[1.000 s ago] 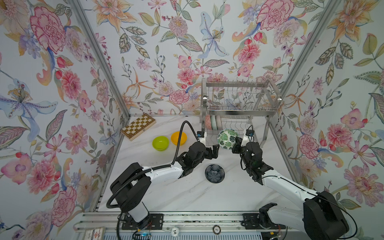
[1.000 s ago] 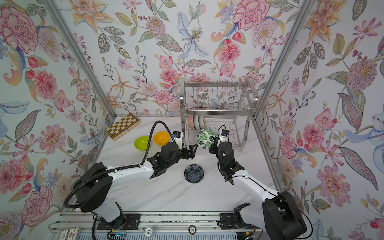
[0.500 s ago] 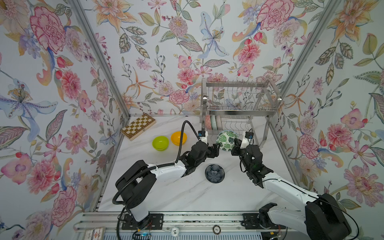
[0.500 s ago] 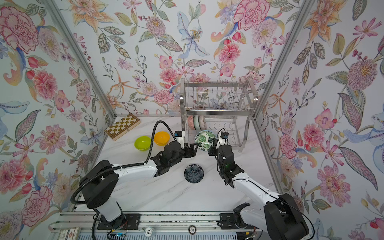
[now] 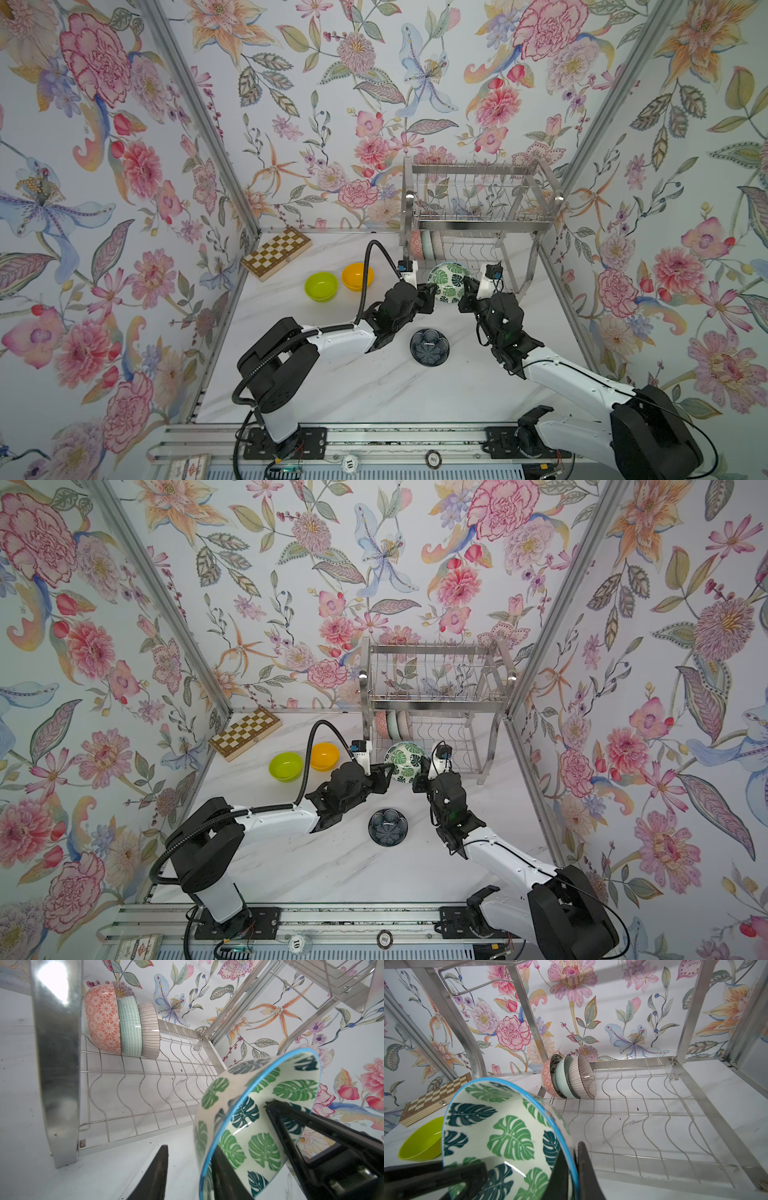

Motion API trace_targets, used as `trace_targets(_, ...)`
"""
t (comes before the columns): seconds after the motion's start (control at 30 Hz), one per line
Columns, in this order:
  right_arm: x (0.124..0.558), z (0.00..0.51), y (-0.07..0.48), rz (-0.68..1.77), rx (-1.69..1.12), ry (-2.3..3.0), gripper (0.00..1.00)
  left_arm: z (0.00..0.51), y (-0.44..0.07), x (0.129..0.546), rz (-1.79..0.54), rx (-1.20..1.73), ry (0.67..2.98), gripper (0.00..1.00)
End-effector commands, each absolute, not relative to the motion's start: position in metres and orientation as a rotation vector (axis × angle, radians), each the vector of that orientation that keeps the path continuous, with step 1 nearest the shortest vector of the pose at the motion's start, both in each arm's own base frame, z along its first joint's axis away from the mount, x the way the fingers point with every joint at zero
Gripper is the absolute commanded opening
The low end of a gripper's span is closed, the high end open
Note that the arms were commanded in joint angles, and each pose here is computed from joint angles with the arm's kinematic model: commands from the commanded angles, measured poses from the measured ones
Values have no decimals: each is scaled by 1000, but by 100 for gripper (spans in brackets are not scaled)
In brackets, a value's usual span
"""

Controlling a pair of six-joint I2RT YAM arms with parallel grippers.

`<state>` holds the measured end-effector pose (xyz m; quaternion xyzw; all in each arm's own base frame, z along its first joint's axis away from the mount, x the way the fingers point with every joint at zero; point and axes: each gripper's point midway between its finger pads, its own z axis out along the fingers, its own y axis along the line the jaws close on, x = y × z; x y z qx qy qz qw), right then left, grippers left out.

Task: Load the bowls into the dish rack

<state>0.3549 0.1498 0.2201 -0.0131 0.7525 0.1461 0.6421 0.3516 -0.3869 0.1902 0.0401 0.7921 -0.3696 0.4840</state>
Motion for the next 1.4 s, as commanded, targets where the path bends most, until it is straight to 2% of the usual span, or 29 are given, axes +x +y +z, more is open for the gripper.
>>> trace_targets(0.0,352,238,160,382,-56,1632,3,203,-396,352,-933,103,1887,32)
trace_targets(0.17,354,235,160,356,-65,1643,3,203,-397,353,-940,99,1879,23)
trace_targets(0.37,355,235,162,363,-73,1645,5,207,-399,353,-950,104,1870,7)
trace_targets(0.57,351,231,175,389,-104,1656,8,209,-403,349,-981,117,1852,0)
trace_targets(0.7,354,225,177,383,-105,1677,9,208,-402,348,-978,120,1847,0)
trace_targets(0.87,356,221,178,382,-106,1692,15,209,-396,350,-942,106,1836,0)
trace_targets(1.37,363,218,169,427,-52,1710,41,210,-363,365,-695,50,1791,0)
